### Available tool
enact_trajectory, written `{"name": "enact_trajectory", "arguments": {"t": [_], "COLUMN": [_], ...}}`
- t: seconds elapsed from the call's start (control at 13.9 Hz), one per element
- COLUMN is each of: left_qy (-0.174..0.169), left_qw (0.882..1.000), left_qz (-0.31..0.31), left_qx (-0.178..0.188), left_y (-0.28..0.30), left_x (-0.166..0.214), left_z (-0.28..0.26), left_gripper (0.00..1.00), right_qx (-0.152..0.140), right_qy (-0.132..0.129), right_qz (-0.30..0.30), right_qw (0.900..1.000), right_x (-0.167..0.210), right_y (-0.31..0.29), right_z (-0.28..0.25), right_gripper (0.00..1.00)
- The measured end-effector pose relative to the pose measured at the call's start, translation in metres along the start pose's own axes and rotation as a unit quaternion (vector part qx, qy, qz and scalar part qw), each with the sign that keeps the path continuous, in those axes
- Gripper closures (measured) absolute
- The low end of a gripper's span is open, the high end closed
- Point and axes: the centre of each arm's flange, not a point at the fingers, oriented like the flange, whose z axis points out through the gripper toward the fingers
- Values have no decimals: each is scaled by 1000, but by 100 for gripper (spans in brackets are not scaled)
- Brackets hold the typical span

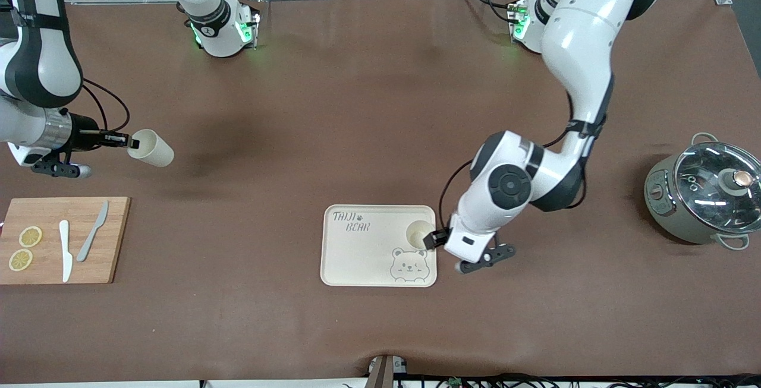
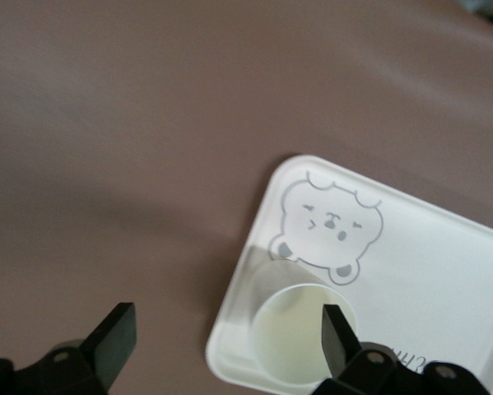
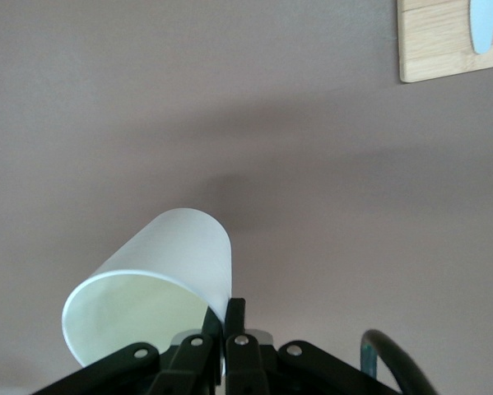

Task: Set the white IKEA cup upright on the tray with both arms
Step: 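Set the cup upright on the tray and open the left gripper, then withdraw the left gripper from the tray toward the pot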

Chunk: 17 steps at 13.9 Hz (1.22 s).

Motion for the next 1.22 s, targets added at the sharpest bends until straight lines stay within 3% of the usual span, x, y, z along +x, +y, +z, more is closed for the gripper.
{"name": "enact_trajectory", "arguments": {"t": [0.36, 0.72, 1.01, 1.22], "left_qy": [14, 15, 12, 9], "left_qw": [1000, 999, 999, 998], "left_qz": [-11, 12, 24, 33], "left_qx": [20, 35, 46, 53], "left_y": [-59, -137, -195, -232], "left_x": [34, 70, 89, 96], "left_z": [-123, -184, -223, -247], "left_gripper": [0, 0, 0, 0], "right_qx": [15, 18, 12, 5], "right_qy": [-16, -19, -4, 15], "right_qz": [0, 0, -21, 28], "right_qw": [1000, 1000, 1000, 999], "right_x": [-3, -4, 2, 8], "right_y": [-7, -9, -35, -63], "right_z": [3, 3, -10, -13], "right_gripper": [97, 97, 97, 97]}}
